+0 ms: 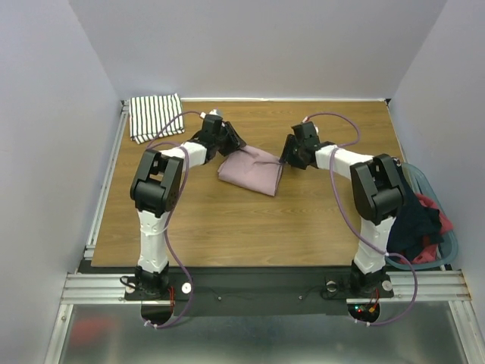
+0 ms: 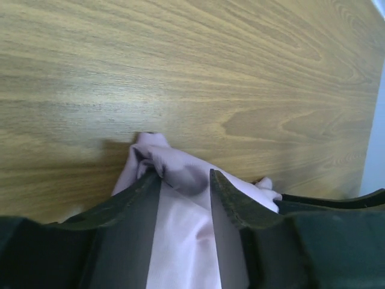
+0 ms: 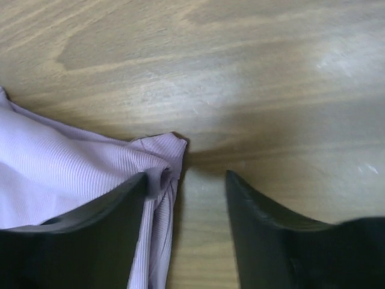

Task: Fold and stack the tank tops
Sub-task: Fold the tank top, then neatly place the folded tank top to the corner

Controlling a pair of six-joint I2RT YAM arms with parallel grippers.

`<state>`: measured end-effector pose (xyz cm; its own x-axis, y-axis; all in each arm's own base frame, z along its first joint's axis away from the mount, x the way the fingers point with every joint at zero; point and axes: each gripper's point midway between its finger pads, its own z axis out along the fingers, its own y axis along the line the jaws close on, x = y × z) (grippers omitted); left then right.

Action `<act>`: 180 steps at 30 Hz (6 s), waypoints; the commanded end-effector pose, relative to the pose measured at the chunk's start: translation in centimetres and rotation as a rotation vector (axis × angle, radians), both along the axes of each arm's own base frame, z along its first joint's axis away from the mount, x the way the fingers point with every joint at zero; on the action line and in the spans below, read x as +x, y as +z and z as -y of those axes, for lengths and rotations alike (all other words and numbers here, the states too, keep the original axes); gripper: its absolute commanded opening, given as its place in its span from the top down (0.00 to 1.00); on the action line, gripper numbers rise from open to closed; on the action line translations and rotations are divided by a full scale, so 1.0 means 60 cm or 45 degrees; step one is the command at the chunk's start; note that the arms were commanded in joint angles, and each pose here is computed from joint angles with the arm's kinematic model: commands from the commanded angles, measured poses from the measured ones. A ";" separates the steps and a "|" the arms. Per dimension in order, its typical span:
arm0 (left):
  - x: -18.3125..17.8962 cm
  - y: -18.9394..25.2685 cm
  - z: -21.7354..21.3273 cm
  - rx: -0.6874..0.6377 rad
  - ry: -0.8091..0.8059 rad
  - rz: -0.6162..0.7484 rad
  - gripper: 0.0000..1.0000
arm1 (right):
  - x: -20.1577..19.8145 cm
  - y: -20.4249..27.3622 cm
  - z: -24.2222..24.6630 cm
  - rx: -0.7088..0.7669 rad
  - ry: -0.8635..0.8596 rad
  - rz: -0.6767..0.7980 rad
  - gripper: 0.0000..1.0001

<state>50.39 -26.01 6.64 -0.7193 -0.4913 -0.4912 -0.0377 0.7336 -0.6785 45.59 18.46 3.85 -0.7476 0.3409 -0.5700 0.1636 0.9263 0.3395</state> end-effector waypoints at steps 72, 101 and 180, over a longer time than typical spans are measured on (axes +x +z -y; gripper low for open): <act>-0.274 0.007 -0.089 0.028 -0.041 -0.056 0.42 | -0.234 0.012 -0.144 0.045 0.378 -0.003 0.47; -0.304 -0.143 -0.108 0.150 0.015 -0.329 0.52 | -0.268 -0.037 -0.120 0.037 0.431 -0.063 0.47; 0.267 0.399 -0.473 1.072 0.843 0.570 1.00 | -0.267 0.112 -0.147 0.138 0.592 0.119 0.18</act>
